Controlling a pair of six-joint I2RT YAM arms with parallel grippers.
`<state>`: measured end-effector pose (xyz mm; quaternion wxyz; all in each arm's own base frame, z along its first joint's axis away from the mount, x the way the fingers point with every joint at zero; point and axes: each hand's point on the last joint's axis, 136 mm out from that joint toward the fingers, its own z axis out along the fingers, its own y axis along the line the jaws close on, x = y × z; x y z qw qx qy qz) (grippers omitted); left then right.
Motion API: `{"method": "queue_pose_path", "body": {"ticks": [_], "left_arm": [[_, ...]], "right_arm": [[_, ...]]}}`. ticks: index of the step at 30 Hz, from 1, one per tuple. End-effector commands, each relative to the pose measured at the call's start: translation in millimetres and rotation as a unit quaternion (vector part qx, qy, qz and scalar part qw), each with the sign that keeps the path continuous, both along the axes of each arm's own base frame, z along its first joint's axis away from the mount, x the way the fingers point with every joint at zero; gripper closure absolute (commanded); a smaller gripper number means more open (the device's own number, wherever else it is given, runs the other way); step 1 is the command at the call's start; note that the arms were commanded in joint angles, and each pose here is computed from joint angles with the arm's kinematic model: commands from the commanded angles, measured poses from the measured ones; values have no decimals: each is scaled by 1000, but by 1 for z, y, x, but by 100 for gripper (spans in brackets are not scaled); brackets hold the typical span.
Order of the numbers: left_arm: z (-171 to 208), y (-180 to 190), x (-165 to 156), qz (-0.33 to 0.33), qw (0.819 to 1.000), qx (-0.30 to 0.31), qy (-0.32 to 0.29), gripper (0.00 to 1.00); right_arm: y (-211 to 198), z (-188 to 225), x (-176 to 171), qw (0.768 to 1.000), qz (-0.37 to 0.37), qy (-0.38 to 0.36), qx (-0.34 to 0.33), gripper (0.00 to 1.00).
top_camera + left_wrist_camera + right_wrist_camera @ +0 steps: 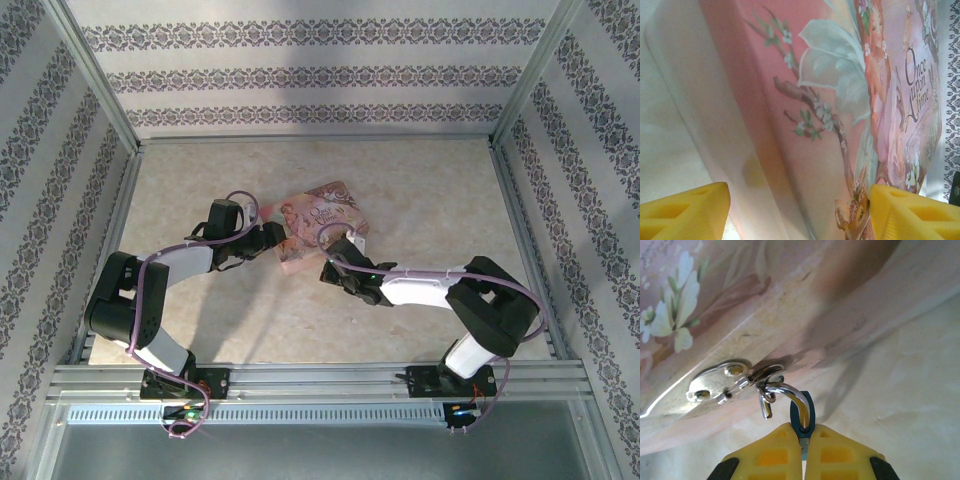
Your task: Unlock a padlock with a key
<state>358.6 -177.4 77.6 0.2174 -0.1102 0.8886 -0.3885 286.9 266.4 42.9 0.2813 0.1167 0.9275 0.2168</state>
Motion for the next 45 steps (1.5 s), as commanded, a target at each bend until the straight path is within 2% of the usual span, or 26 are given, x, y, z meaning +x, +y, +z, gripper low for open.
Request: {"method": "queue_pose_path", "body": {"ticks": [1,14,23,27,30,33,43,45], "left_arm": [[-15,4,-8,7,1000,15,18,28],[-20,3,-7,9,1000,10,19,28],[-21,2,-5,9,1000,7,19,28],[-21,2,-6,9,1000,7,18,28],[-21,2,-6,9,1000,7,18,28],[-21,2,-6,10,1000,7,18,28],[-18,3,-7,10,1000,11,18,28],[-19,3,-7,9,1000,11,18,28]], "right_arm": [[-36,-14,-4,993,-63,28,-97,96],[-32,-10,-2,974,-110,61,-189,99],[-18,-9,-1,971,-108,62,-204,99],[-16,-11,1,970,-111,63,-206,95],[-12,-12,0,971,-104,62,-206,91],[-9,-8,1,972,-97,54,-207,78],[-16,19,-7,975,-88,19,-201,57],[-20,28,-12,976,-80,7,-202,49]]}}
